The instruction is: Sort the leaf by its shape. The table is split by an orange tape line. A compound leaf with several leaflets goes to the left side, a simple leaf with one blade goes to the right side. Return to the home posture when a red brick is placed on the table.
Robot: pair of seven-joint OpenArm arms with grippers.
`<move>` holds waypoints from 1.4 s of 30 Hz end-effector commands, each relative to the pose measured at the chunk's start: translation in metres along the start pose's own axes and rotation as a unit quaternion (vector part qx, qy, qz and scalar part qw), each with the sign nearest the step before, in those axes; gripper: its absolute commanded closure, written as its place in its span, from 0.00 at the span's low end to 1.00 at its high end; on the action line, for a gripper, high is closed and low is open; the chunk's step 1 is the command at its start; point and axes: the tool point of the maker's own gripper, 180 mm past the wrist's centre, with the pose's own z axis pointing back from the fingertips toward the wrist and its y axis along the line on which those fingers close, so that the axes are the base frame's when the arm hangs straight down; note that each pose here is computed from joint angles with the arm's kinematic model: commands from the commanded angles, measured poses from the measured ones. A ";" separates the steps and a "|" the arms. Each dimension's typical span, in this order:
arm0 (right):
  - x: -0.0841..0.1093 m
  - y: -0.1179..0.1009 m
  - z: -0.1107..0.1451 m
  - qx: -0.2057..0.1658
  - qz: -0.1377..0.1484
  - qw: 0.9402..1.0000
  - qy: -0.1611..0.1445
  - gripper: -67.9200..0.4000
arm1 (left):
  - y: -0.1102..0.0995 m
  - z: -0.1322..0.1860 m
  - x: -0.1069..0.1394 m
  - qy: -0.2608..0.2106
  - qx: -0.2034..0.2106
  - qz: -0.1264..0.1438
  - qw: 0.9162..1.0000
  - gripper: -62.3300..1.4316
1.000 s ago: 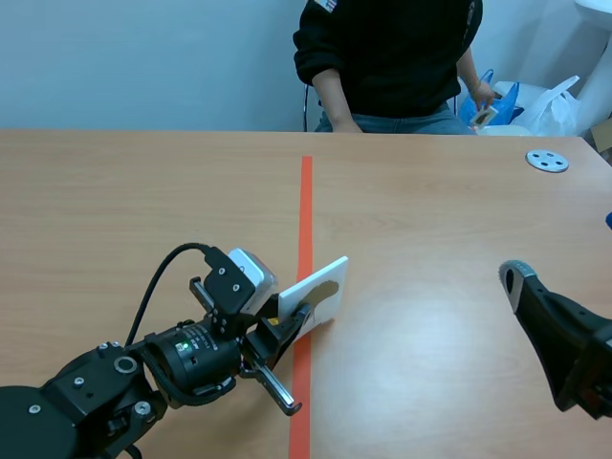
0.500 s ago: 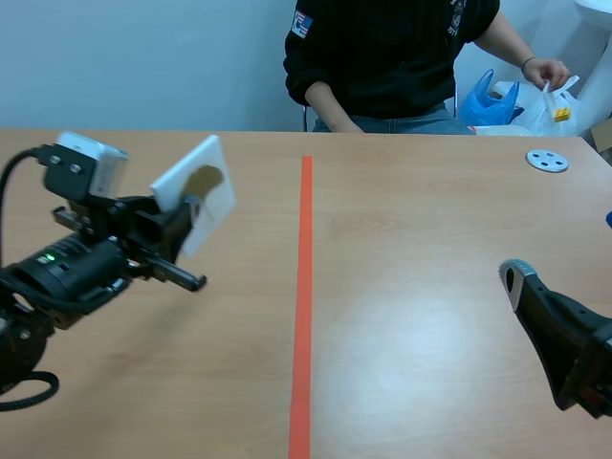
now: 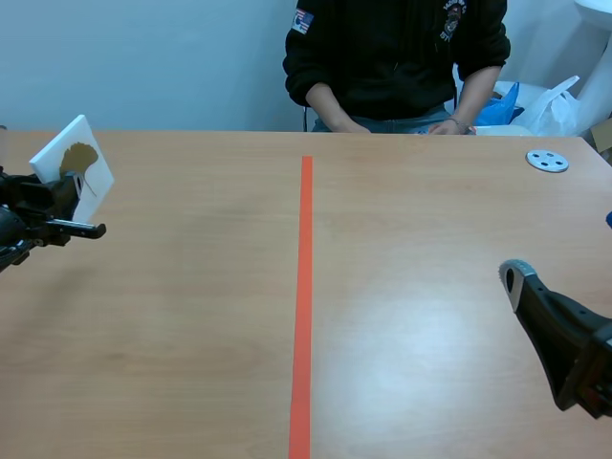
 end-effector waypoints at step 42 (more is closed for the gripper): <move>0.012 -0.005 -0.002 -0.005 0.003 1.000 -0.027 0.00 | 0.043 -0.024 -0.072 0.055 0.069 0.045 0.995 0.66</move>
